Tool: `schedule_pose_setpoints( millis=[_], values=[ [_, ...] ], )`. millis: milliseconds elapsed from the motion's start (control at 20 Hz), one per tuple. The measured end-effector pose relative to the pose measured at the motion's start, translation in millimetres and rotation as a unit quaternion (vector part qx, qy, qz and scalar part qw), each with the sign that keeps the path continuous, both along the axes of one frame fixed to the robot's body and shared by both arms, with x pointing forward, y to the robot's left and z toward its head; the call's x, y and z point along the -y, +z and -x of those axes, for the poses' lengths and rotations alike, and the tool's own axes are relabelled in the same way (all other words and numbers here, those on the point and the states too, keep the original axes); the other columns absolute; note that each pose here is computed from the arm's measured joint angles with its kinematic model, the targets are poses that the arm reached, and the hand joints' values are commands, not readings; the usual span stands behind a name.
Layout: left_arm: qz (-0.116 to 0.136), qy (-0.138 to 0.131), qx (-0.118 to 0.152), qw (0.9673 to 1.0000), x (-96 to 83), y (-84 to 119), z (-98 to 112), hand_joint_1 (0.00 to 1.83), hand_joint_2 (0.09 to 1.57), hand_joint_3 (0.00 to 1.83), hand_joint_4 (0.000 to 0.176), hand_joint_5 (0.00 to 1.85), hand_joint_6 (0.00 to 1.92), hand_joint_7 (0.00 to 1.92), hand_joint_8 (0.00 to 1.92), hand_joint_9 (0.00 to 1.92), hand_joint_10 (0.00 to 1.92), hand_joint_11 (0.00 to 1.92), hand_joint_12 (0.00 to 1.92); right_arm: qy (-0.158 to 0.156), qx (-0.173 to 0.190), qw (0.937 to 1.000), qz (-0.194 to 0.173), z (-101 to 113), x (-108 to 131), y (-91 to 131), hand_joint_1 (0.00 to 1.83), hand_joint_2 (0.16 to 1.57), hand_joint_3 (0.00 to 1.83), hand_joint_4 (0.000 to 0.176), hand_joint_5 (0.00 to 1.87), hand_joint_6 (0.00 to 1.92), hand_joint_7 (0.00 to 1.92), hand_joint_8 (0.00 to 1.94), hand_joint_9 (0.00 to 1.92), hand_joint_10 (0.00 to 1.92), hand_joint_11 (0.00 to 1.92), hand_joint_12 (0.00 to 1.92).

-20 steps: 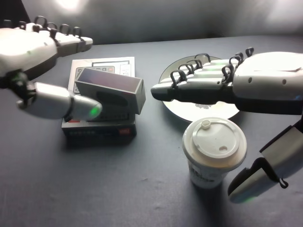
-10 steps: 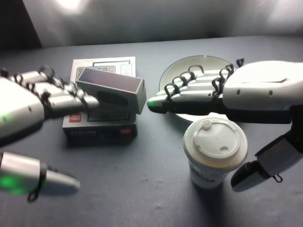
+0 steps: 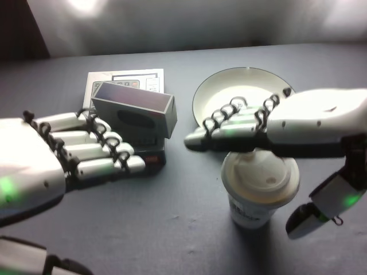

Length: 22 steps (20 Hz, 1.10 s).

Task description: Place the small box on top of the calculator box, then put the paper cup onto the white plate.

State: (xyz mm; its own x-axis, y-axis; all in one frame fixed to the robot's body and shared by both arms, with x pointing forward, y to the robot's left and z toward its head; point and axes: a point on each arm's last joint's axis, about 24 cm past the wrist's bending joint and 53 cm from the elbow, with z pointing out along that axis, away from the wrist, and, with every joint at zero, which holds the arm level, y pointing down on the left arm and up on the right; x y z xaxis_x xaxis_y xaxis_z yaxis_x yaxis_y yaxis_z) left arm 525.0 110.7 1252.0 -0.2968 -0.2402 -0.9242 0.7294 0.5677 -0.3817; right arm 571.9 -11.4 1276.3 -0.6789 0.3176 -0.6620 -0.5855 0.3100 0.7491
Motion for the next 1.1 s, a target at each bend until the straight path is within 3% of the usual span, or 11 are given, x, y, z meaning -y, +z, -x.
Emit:
schedule_pose_setpoints(
  millis=[150,200,300,550,750,1100],
  values=[
    [-0.004,-0.019,-0.013,0.9997,7.2,-4.8,7.8,0.33,0.99,0.0,0.0,0.2,0.01,0.25,0.01,0.23,0.01,0.0,0.5,-0.004,-0.004,1.0,-0.004,-7.2,3.6,0.0,1.26,0.81,0.01,0.0,0.0,0.0,0.0,0.0,0.0,0.0,0.0,0.0],
    [-0.007,-0.02,-0.018,0.9996,8.6,-7.0,8.7,0.36,0.98,0.0,0.0,0.22,0.01,0.29,0.01,0.26,0.01,0.0,0.57,-0.01,-0.009,0.9999,-0.002,-11.8,6.1,-2.8,1.25,0.81,0.01,0.0,0.0,0.0,0.0,0.0,0.0,0.0,0.0,0.0],
    [-0.014,-0.024,-0.028,0.9992,11.5,-13.0,11.1,0.33,1.01,0.01,0.0,0.21,0.0,0.26,0.0,0.23,0.0,0.0,0.53,-0.024,-0.029,0.9993,0.004,-23.6,8.0,-15.0,1.25,0.79,0.0,0.0,0.0,0.0,0.0,0.0,0.0,0.0,0.0,0.0],
    [-0.023,-0.031,-0.026,0.9989,11.7,-15.8,12.4,0.31,1.03,0.01,0.0,0.17,0.0,0.22,0.0,0.21,0.0,0.0,0.48,-0.014,-0.033,0.9993,0.004,-21.1,0.8,-19.0,1.21,0.81,0.01,0.0,0.0,0.0,0.0,0.0,0.0,0.0,0.0,0.0],
    [-0.02,-0.033,-0.027,0.9989,13.1,-14.4,12.7,0.35,1.02,0.0,0.0,0.18,0.0,0.23,0.0,0.22,0.0,0.0,0.48,-0.016,-0.039,0.999,0.016,-21.9,1.5,-31.3,1.22,0.84,0.02,0.0,0.0,0.0,0.0,0.0,0.0,0.0,0.0,0.0],
    [-0.011,-0.033,-0.022,0.9992,17.3,-8.7,7.3,0.35,1.03,0.0,0.0,0.21,0.0,0.26,0.0,0.24,0.0,0.0,0.53,-0.018,-0.037,0.999,0.019,-24.3,3.7,-33.7,1.2,0.84,0.01,0.0,0.0,0.0,0.0,0.0,0.0,0.0,0.0,0.0]
  ],
)
